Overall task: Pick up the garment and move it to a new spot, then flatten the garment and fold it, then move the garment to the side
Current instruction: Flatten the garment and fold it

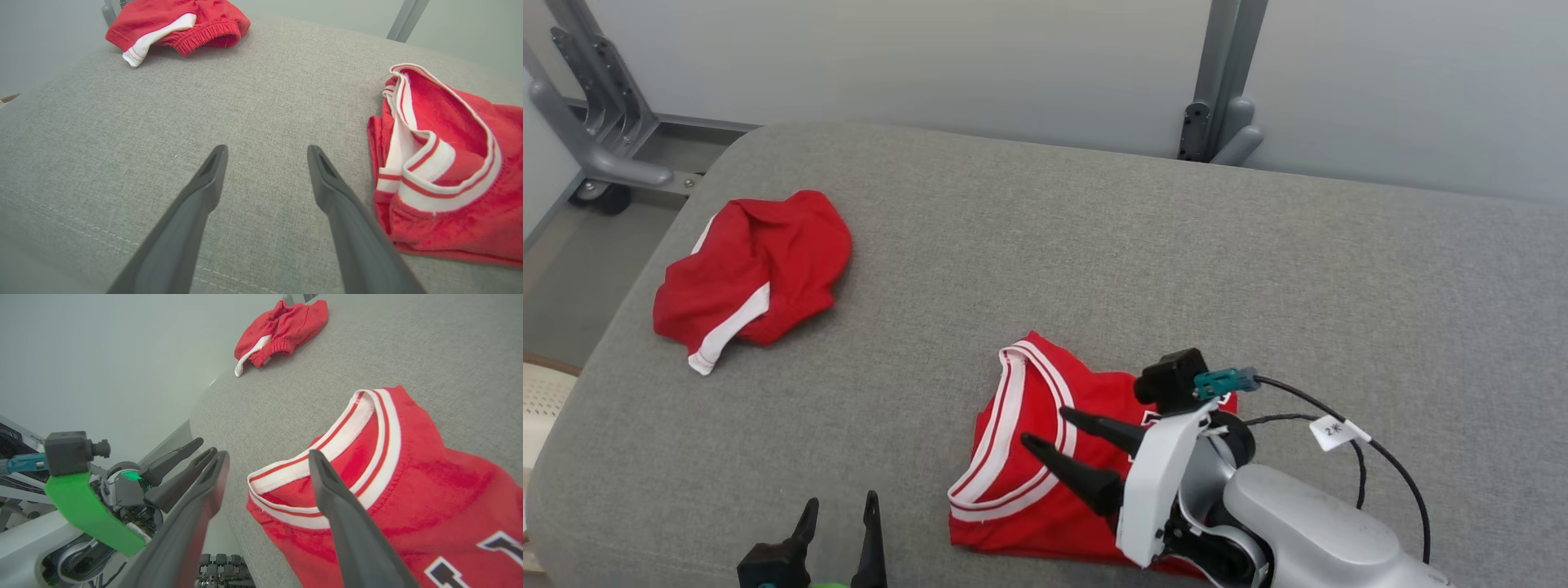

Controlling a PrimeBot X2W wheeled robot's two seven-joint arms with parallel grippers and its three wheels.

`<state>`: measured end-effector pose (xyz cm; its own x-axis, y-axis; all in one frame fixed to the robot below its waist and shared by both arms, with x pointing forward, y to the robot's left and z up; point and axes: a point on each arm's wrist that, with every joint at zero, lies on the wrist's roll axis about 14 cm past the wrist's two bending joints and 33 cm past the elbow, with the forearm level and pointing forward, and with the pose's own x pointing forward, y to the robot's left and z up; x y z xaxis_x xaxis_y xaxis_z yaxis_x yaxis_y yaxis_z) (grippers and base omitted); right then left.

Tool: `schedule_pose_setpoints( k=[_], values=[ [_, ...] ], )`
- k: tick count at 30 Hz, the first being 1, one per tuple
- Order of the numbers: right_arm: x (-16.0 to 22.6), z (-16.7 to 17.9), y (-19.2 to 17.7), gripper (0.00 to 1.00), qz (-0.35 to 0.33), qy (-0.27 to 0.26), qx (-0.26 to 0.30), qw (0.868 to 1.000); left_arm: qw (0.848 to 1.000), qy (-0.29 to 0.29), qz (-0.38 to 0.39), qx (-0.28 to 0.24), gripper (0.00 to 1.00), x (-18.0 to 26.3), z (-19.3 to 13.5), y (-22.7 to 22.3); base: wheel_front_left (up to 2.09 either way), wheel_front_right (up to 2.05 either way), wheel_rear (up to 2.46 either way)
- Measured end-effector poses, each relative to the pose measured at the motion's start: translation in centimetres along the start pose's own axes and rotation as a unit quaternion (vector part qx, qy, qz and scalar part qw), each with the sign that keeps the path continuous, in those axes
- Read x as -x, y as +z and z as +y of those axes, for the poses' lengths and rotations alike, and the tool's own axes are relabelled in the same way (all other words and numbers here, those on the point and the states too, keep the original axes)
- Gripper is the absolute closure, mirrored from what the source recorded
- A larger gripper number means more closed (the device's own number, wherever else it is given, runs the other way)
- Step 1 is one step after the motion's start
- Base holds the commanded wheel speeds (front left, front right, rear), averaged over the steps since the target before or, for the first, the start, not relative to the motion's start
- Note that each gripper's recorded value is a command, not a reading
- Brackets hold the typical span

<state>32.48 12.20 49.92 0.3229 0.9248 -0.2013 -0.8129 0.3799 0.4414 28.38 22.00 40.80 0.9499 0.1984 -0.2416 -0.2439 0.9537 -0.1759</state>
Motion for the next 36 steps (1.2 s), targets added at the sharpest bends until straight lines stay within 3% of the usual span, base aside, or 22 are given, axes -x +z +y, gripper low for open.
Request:
schedule_pose_setpoints(
  k=[7,20,26,32,36],
  values=[
    [4.4,-7.6,2.1,0.00,-0.095,-0.136,0.011,0.986,1.000,-0.023,-0.009,-0.010,0.00,-0.9,-1.2,0.7,0.00,0.00,0.00],
    [15.6,-16.1,1.0,0.00,-0.175,-0.341,0.009,0.924,0.996,-0.079,-0.019,-0.031,0.00,-3.2,-4.9,1.8,0.00,0.00,0.00],
    [20.8,-17.6,2.3,0.00,-0.233,-0.410,0.019,0.882,0.994,-0.096,-0.021,-0.041,0.00,-3.9,-6.0,2.0,0.00,0.00,0.00],
    [23.0,-16.5,3.5,0.00,-0.263,-0.440,0.070,0.855,0.994,-0.099,-0.027,-0.049,0.00,-4.1,-6.0,2.4,0.00,0.00,0.00],
    [23.4,-15.5,3.9,0.00,-0.265,-0.451,0.108,0.846,0.993,-0.097,-0.033,-0.051,0.00,-4.1,-5.8,2.8,0.00,0.00,0.00]
  ],
)
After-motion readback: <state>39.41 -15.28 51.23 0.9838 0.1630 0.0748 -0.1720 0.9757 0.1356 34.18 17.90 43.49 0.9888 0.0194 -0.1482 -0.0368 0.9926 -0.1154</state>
